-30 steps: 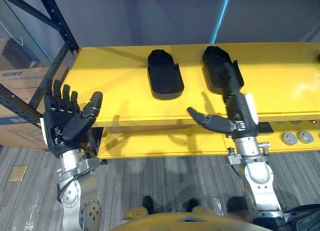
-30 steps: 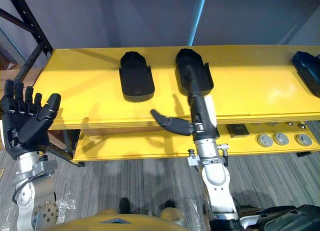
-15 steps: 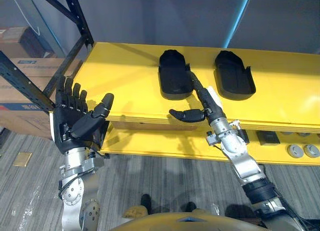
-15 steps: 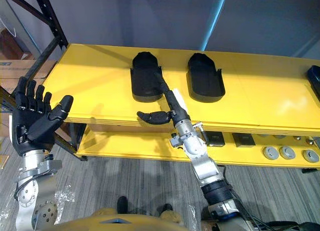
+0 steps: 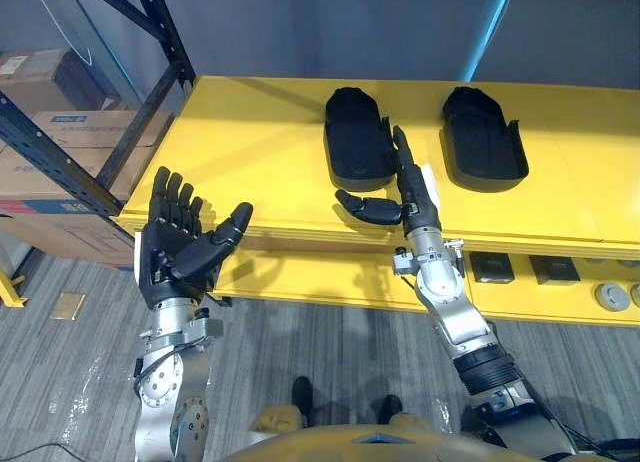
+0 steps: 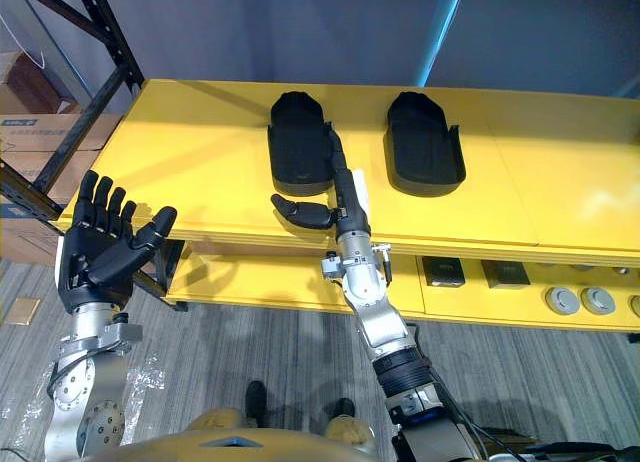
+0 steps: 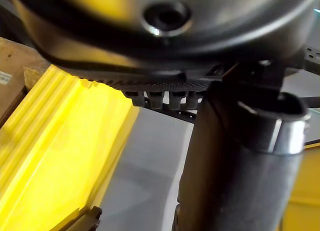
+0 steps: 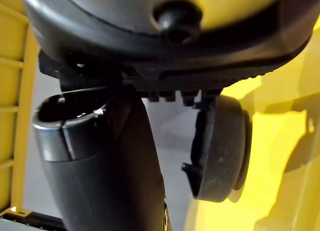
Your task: Walk over and take three plastic housings, then place them on the shelf
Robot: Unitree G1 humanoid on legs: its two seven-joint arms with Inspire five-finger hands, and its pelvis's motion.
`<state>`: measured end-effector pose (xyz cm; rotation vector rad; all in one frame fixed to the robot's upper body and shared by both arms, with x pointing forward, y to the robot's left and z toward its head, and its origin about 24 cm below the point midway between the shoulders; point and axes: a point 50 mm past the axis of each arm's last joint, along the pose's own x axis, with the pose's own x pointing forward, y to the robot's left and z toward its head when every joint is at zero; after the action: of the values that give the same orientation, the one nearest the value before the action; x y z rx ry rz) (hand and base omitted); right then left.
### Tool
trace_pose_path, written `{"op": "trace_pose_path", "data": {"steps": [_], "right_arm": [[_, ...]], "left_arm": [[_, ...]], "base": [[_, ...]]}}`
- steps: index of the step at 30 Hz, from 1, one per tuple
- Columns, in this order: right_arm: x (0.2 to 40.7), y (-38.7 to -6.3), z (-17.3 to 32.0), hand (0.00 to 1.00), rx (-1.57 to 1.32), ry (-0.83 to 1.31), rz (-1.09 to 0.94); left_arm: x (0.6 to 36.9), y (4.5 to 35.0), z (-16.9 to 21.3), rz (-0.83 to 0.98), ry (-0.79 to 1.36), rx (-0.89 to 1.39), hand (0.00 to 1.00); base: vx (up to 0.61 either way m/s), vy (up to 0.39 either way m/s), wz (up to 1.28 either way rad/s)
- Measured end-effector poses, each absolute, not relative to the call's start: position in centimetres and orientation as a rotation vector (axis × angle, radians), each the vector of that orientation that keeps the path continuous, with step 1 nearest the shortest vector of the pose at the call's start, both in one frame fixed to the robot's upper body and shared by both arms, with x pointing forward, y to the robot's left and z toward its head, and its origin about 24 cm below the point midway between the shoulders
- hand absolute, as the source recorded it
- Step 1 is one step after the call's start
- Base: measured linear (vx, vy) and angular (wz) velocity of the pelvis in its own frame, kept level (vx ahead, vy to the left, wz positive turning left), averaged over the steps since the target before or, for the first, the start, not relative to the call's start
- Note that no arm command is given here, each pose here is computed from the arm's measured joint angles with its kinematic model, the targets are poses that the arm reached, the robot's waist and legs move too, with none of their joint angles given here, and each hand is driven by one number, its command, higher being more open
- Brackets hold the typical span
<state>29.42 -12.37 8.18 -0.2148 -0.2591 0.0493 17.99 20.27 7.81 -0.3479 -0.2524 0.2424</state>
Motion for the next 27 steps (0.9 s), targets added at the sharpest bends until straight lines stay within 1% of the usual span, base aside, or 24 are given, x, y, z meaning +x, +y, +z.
{"op": "trace_pose_path", "data": {"steps": [3, 7, 10, 17, 21, 27], "right_arm": [[29.3, -12.1, 8.7, 1.0, -0.194, -0.32, 0.045], [29.0, -11.5, 10.5, 1.0, -0.15, -0.477, 0.067], [29.0, -11.2, 11.6, 1.0, -0.121, -0.548, 0.062], [28.8, -11.1, 11.9, 1.0, -0.093, -0.583, 0.05], [28.7, -11.4, 12.1, 1.0, -0.082, -0.6, 0.03], [29.1, -12.0, 11.3, 1.0, -0.079, -0.514, 0.041]], "left_arm": [[18.1, 19.9, 7.8, 0.224, -0.248, -0.355, 1.0], [18.1, 19.7, 7.7, 0.211, -0.247, -0.356, 1.0], [18.0, 19.7, 7.7, 0.21, -0.245, -0.355, 1.0], [17.8, 19.7, 7.4, 0.214, -0.227, -0.354, 1.0], [17.9, 19.1, 7.2, 0.191, -0.206, -0.364, 1.0], [18.0, 18.9, 6.2, 0.19, -0.163, -0.348, 1.0]], "base": [[0.0, 0.0, 0.0], [0.0, 0.0, 0.0], [0.0, 0.0, 0.0], [-0.01, 0.002, 0.0], [0.0, 0.0, 0.0], [0.0, 0.0, 0.0]]}}
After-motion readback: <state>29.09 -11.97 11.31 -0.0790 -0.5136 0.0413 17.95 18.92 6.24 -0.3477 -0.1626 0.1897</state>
